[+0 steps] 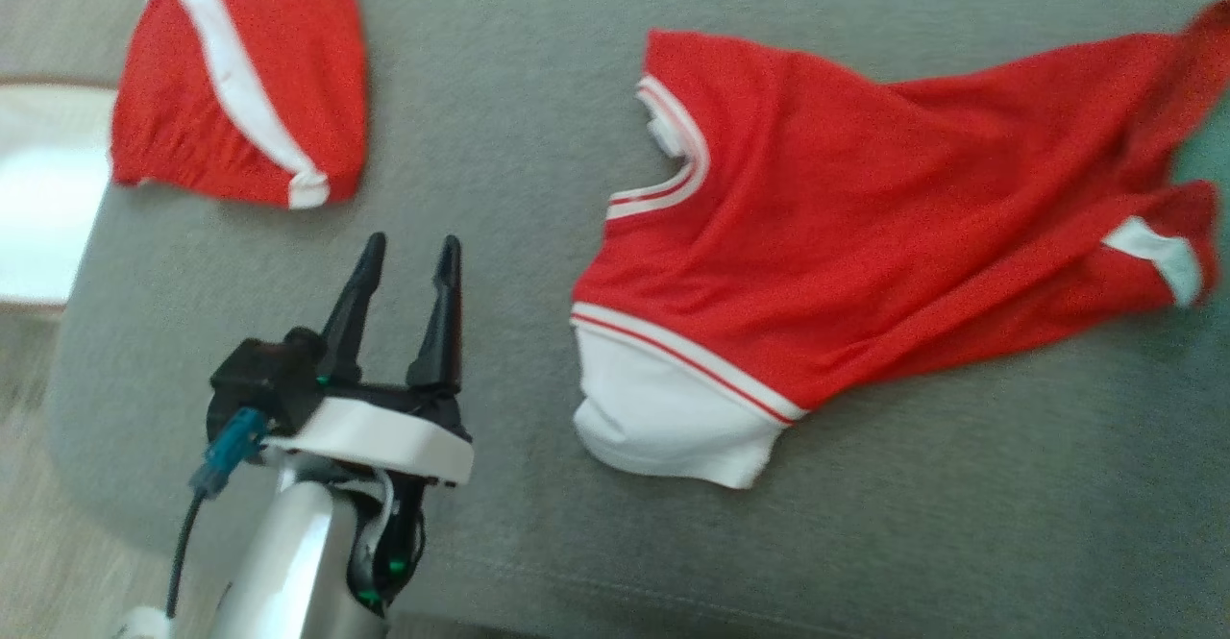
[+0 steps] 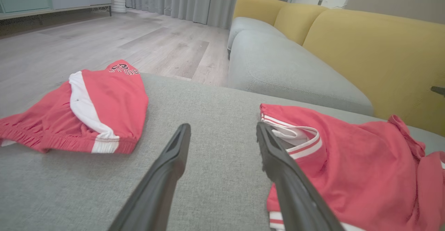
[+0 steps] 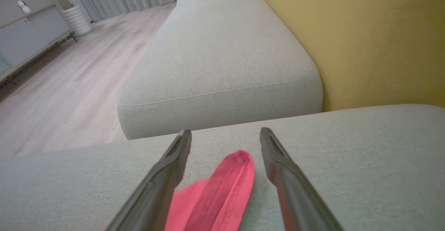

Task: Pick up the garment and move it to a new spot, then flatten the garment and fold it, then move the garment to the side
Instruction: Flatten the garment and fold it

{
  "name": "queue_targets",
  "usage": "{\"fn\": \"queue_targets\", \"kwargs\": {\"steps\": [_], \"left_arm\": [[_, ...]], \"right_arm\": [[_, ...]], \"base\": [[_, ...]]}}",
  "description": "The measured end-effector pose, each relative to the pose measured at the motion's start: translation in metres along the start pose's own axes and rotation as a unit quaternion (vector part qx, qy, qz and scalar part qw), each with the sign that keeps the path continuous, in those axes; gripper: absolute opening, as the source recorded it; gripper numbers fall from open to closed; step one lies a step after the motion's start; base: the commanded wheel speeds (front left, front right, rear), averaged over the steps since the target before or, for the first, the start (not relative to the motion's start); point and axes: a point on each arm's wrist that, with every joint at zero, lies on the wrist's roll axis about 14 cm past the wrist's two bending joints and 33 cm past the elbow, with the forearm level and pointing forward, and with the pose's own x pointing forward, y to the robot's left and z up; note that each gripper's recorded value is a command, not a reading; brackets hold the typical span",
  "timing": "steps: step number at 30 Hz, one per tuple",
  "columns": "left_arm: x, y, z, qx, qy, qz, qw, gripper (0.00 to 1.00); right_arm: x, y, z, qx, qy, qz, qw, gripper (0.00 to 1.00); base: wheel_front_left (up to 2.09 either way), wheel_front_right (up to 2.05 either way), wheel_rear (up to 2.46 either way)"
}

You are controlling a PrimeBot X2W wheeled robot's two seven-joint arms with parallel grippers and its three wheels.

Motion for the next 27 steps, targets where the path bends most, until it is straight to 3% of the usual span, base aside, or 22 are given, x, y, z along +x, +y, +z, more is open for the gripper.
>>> {"fn": "queue_targets", "kwargs": {"steps": [9,16,20,27], "left_arm": [[-0.003,-0.038,0.009,-0.014,-0.018,-0.059,0.998,1.0],[-0.002,-0.066,0.019,-0.021,-0.033,-0.102,0.994,1.0],[-0.003,-0.071,0.022,-0.022,-0.038,-0.11,0.993,1.0],[-0.007,-0.065,0.017,-0.022,-0.031,-0.104,0.994,1.0]], "right_arm": [[-0.085,-0.006,0.005,-0.006,-0.102,0.017,0.995,1.0],[-0.148,-0.032,-0.068,0.033,-0.055,0.001,0.998,1.0],[-0.171,-0.029,-0.102,0.056,-0.026,0.003,0.998,1.0],[-0.167,-0.017,-0.084,0.057,-0.032,0.02,0.998,1.0]], "base": [[0.0,0.0,0.0],[0.0,0.0,0.0],[0.0,0.0,0.0],[0.0,0.0,0.0]]}}
